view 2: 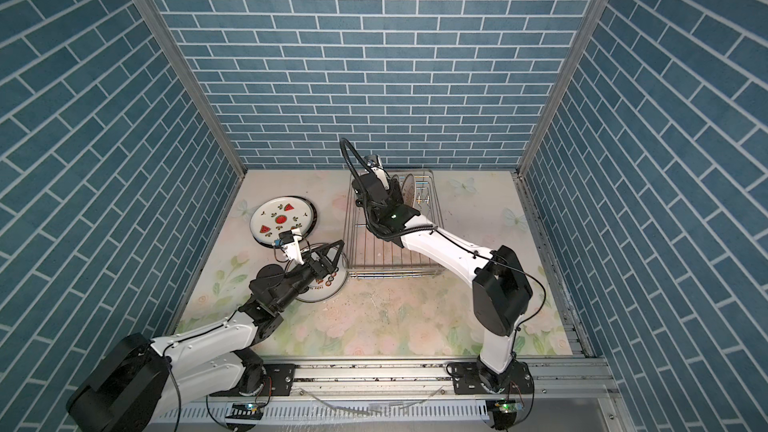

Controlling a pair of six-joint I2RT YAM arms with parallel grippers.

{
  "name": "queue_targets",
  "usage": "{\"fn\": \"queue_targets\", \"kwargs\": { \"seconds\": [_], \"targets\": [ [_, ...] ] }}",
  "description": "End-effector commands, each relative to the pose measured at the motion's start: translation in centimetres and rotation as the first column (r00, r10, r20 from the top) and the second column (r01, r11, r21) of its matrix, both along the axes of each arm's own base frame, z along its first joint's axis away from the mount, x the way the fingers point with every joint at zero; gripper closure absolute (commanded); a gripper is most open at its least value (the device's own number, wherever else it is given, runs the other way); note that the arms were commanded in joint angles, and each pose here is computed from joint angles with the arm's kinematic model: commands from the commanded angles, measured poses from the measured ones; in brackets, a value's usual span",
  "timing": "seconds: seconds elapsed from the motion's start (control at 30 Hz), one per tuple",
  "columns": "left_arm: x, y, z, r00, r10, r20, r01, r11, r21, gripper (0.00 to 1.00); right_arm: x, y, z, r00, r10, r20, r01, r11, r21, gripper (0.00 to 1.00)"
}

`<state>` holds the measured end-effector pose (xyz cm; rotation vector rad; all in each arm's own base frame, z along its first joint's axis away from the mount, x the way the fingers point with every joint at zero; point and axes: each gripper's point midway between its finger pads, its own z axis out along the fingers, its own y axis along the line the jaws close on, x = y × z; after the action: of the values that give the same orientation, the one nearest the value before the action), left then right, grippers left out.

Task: Unload the plates from the dish rack
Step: 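Close the right gripper on the rim of the outermost orange-sunburst plate, then lift the sunburst plate out of the rack with the right gripper toward the left gripper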

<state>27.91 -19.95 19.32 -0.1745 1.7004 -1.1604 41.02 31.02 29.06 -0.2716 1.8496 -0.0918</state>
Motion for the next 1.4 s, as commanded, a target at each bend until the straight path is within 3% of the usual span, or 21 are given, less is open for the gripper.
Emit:
{"fn": "queue_targets", "kwargs": {
  "seconds": [0.0,0.3,0.43,0.57,0.7,0.93,1.1,1.27,1.37],
  "targets": [
    [-0.7,0.1,0.9,0.998,-0.013,0.058,0.014,1.000,-0.015,0.00,-1.8,-0.3,3.7,0.995,0.072,0.068,-0.082,0.982,0.168,1.00],
    [-1.9,-0.6,2.5,0.992,-0.070,0.109,0.074,0.997,-0.033,0.00,-5.4,-1.9,4.5,0.969,0.240,0.058,-0.245,0.913,0.326,1.00],
    [-2.7,-1.8,4.2,0.976,-0.148,0.162,0.149,0.989,0.011,0.00,-5.9,-3.1,3.6,0.932,0.362,0.008,-0.319,0.811,0.491,1.00],
    [-3.0,-1.6,4.1,0.976,-0.143,0.164,0.143,0.990,0.011,0.00,-7.0,-4.8,3.6,0.915,0.402,0.033,-0.350,0.752,0.559,1.00],
    [-3.5,-1.8,4.1,0.975,-0.159,0.157,0.161,0.987,0.000,0.00,-8.5,-5.5,3.7,0.854,0.518,0.046,-0.416,0.626,0.659,1.00],
    [-5.2,-4.3,5.7,0.951,-0.246,0.188,0.253,0.967,-0.010,0.00,-10.4,-8.0,3.9,0.793,0.595,0.136,-0.451,0.422,0.787,1.00],
    [-5.8,-5.9,6.2,0.939,-0.284,0.196,0.287,0.958,0.009,0.00,-11.8,-9.1,3.2,0.762,0.614,0.206,-0.468,0.302,0.830,1.00],
    [-5.2,-6.6,6.3,0.940,-0.287,0.183,0.288,0.957,0.023,0.01,-13.0,-10.2,1.9,0.757,0.599,0.261,-0.497,0.269,0.825,1.00],
    [-4.8,-7.4,6.0,0.940,-0.305,0.151,0.302,0.952,0.042,0.07,-13.6,-10.4,1.3,0.752,0.595,0.284,-0.516,0.263,0.816,1.00]
  ]
}}
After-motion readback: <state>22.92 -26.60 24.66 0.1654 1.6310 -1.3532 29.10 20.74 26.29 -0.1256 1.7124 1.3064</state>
